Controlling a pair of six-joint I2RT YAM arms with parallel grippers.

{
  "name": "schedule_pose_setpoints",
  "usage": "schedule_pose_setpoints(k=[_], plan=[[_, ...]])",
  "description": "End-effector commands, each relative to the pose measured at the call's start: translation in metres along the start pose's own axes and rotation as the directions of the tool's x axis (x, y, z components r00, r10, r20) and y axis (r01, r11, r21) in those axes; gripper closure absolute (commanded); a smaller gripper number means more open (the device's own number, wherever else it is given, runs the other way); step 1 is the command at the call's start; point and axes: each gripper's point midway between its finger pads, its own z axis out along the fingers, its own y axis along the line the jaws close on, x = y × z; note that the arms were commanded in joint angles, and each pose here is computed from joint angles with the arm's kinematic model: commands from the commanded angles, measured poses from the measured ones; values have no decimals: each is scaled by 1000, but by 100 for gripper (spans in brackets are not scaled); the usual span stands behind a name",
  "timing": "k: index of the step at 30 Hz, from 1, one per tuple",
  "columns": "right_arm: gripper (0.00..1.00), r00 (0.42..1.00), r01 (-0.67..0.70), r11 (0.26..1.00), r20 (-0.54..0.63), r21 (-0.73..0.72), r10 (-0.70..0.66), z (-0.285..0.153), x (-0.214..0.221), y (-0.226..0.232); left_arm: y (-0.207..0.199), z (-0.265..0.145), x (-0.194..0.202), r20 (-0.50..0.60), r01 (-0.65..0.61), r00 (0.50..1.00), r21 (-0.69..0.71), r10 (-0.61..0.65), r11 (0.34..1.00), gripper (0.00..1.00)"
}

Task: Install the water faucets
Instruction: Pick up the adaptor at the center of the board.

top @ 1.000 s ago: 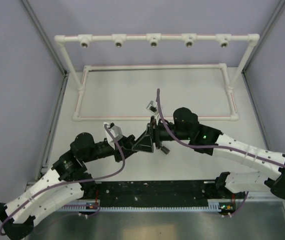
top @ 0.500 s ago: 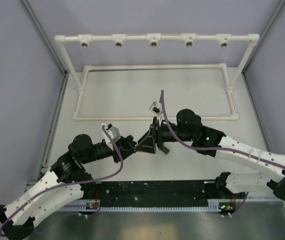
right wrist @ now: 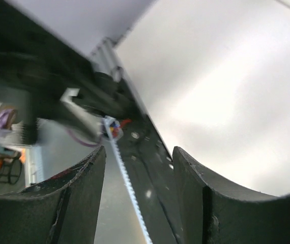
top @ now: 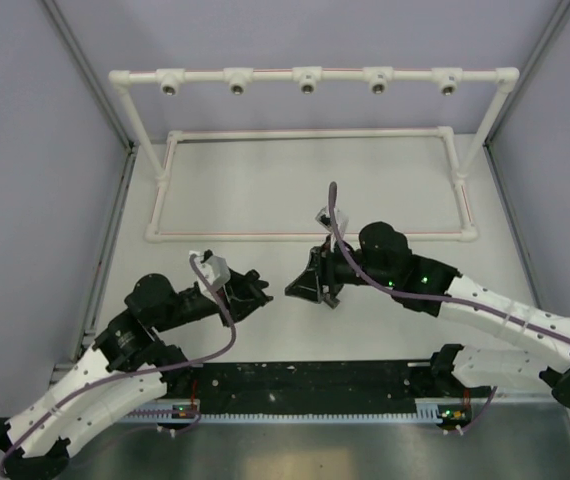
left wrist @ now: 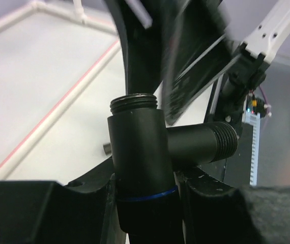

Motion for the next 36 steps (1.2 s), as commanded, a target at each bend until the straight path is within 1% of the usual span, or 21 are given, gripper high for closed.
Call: schedule_pose_setpoints(k=[1,3,7,11,15,21,23,26,28,32,36], plan=[[46,982,-121,935,-97,335,161,-22,52,-86,-14,-21,-70,263,-112,959,2,107,994,100],[46,975,-151,899,-88,410,204,-30,59,-108,-13,-22,-61,242,-103,965,-1,100,995,100],[46,964,-95,810,-148,579,219,-43,84,-147,-15,-24,-50,217,-94,972,12,89,996,100],[46,959,-56,771,-180,635,218,-47,97,-165,-19,-24,-41,201,-89,976,40,79,995,100],[46,957,12,739,-223,674,188,-50,102,-180,-21,-23,-35,187,-72,981,54,60,996,100],[46,928,172,764,-362,622,86,-42,108,-193,-19,-24,-28,192,-43,981,42,34,998,100],[46,906,243,777,-421,580,31,-36,110,-197,-20,-24,-27,199,-36,980,49,26,998,100],[46,873,301,802,-488,515,-14,-24,115,-201,-21,-23,-27,194,-27,981,59,15,998,100],[46,854,334,797,-519,503,-30,-18,114,-207,-21,-22,-26,186,-22,982,59,10,998,100],[47,837,378,785,-544,491,-63,-5,110,-219,-21,-23,-27,185,-17,983,57,7,998,100],[48,819,397,775,-571,492,-56,0,117,-229,-21,-24,-28,186,-19,983,50,10,999,100]])
